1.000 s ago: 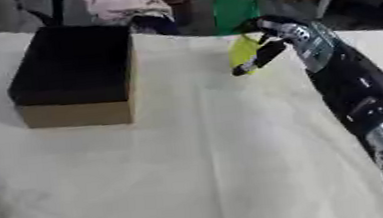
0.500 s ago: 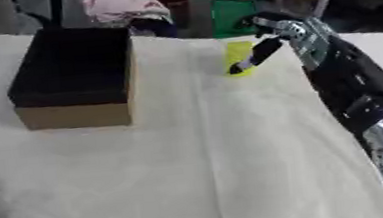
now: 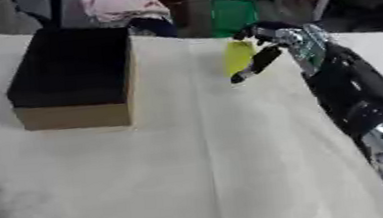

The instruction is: Pick up objects on the table and place them in the box.

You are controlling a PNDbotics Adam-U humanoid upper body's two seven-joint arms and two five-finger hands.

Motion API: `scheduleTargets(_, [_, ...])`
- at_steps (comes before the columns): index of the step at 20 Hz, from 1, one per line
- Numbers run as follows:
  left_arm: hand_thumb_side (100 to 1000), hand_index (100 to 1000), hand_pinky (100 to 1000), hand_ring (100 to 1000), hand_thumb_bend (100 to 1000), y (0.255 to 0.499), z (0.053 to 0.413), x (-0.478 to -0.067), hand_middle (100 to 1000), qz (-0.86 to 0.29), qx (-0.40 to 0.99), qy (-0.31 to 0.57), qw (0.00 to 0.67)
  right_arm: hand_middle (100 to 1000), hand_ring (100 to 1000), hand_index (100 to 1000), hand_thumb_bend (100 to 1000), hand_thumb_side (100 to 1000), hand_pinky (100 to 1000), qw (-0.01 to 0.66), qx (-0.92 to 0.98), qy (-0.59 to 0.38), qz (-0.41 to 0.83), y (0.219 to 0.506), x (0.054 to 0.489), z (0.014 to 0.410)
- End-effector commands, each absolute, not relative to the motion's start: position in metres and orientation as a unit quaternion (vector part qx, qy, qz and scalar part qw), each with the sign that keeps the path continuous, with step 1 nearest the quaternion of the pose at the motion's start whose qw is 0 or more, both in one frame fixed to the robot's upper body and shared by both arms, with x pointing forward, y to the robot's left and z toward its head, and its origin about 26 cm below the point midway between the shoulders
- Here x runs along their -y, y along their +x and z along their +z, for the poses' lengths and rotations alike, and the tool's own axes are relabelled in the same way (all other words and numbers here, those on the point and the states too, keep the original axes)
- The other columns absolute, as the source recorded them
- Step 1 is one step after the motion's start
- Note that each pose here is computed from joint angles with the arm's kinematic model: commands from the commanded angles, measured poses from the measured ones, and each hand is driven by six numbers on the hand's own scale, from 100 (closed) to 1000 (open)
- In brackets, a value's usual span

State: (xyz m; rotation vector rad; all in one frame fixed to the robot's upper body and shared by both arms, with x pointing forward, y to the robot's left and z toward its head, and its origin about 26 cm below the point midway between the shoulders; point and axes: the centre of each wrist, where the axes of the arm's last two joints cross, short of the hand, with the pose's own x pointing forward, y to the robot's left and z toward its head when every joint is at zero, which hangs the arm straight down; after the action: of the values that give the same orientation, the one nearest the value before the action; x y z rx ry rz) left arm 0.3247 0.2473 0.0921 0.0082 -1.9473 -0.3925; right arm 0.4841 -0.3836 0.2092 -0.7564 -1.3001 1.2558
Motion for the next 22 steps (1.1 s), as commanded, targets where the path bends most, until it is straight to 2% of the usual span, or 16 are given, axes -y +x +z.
scheduleTargets(1, [630, 683, 676, 580, 531, 0.3251, 0.1012, -0.2484, 570, -0.169, 0.830, 0.005, 0.532, 874, 979, 928, 747, 358, 861, 0.551, 0.547, -0.334, 0.534, 0.4836, 0.3874, 0.2190])
scheduleTargets(4, [630, 683, 676, 579, 532, 0.3253, 0.1017, -0.2480, 570, -0.169, 0.830, 0.005, 0.531, 830, 962, 912, 742, 358, 854, 0.554, 0.543, -0.335, 0.535, 0.4833, 0.3880, 0.2150])
scheduleTargets(9, [630, 683, 677, 579, 532, 0.3254, 0.1019, -0.2478, 569, -0.168, 0.831, 0.004, 0.531, 649, 877, 815, 690, 339, 796, 0.543, 0.552, -0.361, 0.520, 0.4827, 0.3880, 0.2150])
scheduleTargets(11, [630, 682, 677, 579, 532, 0.3254, 0.1019, -0.2478, 569, -0.168, 0.831, 0.004, 0.531, 532, 814, 722, 644, 335, 746, 0.525, 0.565, -0.388, 0.505, 0.4823, 0.3875, 0.2169])
scheduleTargets(13, [630, 682, 677, 579, 533, 0.3254, 0.1016, -0.2477, 569, -0.168, 0.830, 0.004, 0.532, 478, 784, 670, 605, 313, 721, 0.503, 0.578, -0.419, 0.487, 0.4819, 0.3871, 0.2177])
scheduleTargets(15, [629, 682, 677, 578, 533, 0.3254, 0.1015, -0.2479, 569, -0.167, 0.830, 0.004, 0.532, 361, 725, 540, 536, 250, 674, 0.483, 0.591, -0.442, 0.472, 0.4819, 0.3865, 0.2173])
scheduleTargets(17, [628, 682, 677, 578, 533, 0.3255, 0.1018, -0.2477, 569, -0.167, 0.831, 0.004, 0.531, 287, 677, 464, 483, 181, 640, 0.465, 0.602, -0.460, 0.458, 0.4819, 0.3860, 0.2172])
scheduleTargets(20, [627, 682, 677, 578, 533, 0.3254, 0.1014, -0.2479, 569, -0.166, 0.830, 0.004, 0.532, 253, 647, 432, 451, 129, 619, 0.441, 0.617, -0.478, 0.442, 0.4822, 0.3841, 0.2187])
scheduleTargets(22, [627, 682, 677, 578, 533, 0.3253, 0.1013, -0.2480, 569, -0.166, 0.830, 0.004, 0.532, 253, 647, 432, 451, 129, 619, 0.432, 0.623, -0.483, 0.438, 0.4823, 0.3831, 0.2191])
